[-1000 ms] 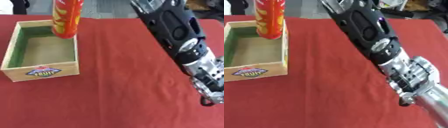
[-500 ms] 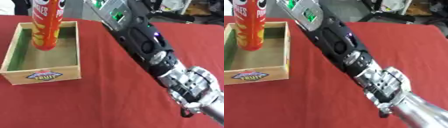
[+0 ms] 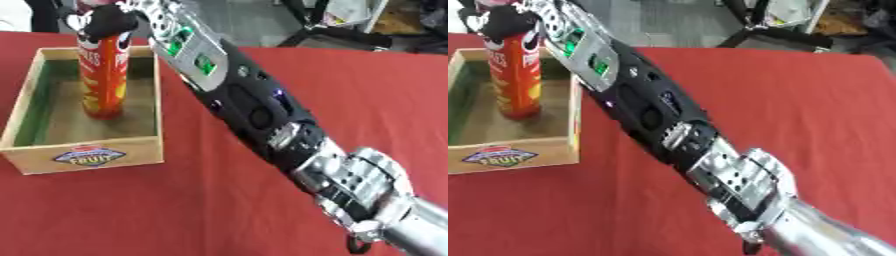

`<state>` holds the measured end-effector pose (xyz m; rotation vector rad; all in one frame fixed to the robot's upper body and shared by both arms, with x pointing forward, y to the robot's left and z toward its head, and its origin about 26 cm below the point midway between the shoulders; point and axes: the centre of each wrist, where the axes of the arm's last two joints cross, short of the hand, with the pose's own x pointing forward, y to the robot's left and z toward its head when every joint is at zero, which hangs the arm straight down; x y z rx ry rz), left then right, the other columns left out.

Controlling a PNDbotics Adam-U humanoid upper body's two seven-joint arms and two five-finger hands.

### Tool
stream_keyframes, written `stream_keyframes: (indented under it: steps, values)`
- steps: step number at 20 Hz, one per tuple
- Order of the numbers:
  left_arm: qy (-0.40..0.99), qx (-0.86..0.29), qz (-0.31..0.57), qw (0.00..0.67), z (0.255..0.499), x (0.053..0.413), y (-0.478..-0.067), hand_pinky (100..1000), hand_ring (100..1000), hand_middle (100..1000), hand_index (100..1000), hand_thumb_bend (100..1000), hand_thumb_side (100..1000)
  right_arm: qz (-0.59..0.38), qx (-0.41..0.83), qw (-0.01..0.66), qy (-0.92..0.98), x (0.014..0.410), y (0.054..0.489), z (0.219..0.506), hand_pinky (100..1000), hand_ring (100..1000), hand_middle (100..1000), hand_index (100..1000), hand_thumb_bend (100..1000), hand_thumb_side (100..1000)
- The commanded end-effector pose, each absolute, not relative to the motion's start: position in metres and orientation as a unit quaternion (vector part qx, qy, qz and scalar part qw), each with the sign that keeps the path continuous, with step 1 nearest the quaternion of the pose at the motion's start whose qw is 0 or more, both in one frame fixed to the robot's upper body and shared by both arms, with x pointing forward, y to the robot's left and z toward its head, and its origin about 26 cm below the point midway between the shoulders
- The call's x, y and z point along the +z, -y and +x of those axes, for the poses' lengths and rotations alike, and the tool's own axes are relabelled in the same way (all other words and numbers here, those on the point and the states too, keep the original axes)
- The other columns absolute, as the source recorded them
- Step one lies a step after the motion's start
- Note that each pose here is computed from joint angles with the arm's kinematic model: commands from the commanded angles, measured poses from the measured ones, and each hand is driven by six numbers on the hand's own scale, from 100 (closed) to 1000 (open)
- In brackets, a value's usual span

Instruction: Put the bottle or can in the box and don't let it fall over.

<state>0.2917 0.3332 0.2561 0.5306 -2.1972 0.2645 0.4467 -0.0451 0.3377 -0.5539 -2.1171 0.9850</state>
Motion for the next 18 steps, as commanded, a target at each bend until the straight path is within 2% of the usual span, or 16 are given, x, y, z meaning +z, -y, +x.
stream_keyframes:
  steps: [1, 10, 18]
  values:
    - [0.883, 0.1, 0.213, 0.406, 0.288, 0.265, -0.333, 921, 826, 778, 743, 586, 731, -0.237, 0.391, 0.338, 0.823, 0.355, 0.049, 0.443, 760, 873, 813, 909, 641, 149]
    - [0.875, 0.101, 0.223, 0.418, 0.288, 0.258, -0.337, 921, 826, 777, 743, 589, 730, -0.256, 0.375, 0.327, 0.829, 0.368, 0.062, 0.435, 739, 863, 807, 898, 593, 148]
    - [0.859, 0.1, 0.246, 0.437, 0.286, 0.244, -0.347, 920, 826, 777, 743, 592, 729, -0.248, 0.346, 0.351, 0.834, 0.381, 0.115, 0.417, 726, 865, 810, 894, 532, 186]
